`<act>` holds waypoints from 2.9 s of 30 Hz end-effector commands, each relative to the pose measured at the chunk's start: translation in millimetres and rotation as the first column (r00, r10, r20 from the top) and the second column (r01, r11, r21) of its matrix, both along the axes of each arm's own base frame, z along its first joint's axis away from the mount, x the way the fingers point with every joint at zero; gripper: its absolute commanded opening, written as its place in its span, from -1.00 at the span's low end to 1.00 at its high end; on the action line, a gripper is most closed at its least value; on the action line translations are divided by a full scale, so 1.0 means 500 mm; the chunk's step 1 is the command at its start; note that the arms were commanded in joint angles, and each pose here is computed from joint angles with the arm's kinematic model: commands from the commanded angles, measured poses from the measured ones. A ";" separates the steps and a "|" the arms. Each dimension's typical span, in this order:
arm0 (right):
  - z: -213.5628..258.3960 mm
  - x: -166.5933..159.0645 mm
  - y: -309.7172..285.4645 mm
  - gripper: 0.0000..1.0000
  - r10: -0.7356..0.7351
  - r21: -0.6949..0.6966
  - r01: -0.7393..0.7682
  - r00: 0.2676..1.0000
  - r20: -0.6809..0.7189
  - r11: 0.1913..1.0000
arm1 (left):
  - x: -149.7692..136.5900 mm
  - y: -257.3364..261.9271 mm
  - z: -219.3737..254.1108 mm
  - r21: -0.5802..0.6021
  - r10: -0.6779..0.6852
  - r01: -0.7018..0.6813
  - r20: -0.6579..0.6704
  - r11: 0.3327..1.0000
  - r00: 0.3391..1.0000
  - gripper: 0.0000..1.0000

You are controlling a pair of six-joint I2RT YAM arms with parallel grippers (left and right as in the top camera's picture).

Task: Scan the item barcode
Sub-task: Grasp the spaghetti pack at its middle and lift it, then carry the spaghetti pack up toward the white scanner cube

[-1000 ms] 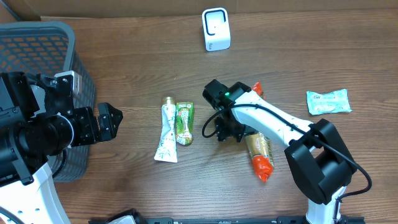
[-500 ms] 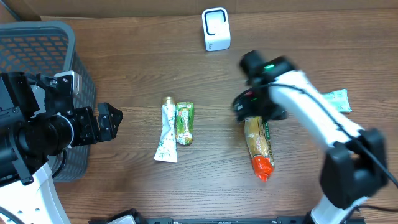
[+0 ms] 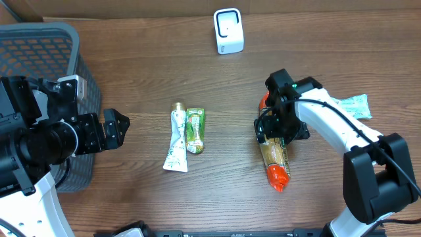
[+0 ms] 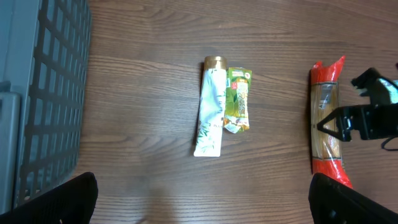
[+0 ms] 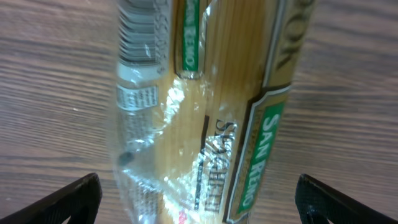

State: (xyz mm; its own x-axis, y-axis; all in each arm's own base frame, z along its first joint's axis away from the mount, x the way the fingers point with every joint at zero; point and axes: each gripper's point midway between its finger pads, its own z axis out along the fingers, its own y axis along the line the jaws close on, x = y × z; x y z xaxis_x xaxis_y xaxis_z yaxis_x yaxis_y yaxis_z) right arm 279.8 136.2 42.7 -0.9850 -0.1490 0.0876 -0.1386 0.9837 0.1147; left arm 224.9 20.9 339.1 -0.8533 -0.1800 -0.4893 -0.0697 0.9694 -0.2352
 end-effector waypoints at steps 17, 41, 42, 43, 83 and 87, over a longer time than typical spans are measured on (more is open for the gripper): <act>-0.059 -0.045 0.003 -0.92 0.001 0.084 0.004 0.999 -0.053 0.996 | 0.002 0.003 -0.001 0.003 -0.001 0.001 -0.001 1.000 1.000 0.99; 0.229 -0.009 0.128 -0.93 0.125 0.827 -0.196 0.980 0.153 0.527 | 0.002 0.003 -0.001 0.003 -0.001 0.001 -0.001 1.000 1.000 1.00; 0.257 -0.004 0.133 -0.92 0.122 0.837 -0.204 0.979 0.165 0.508 | 0.002 0.003 -0.001 0.003 -0.001 0.001 -0.001 1.000 1.000 0.99; 0.277 0.000 0.134 -0.93 0.121 0.840 -0.213 0.977 0.175 0.500 | 0.002 0.003 -0.001 0.003 -0.001 0.001 -0.001 1.000 1.000 0.99; 0.516 0.012 0.167 -0.93 0.182 0.635 -0.393 0.910 0.372 0.665 | 0.002 0.003 -0.001 0.003 -0.001 0.001 -0.001 1.000 1.000 0.99; 0.514 0.058 0.152 -0.92 0.071 0.587 -0.288 0.928 0.365 0.757 | 0.002 0.003 -0.001 0.003 -0.001 0.001 -0.001 1.000 1.000 1.00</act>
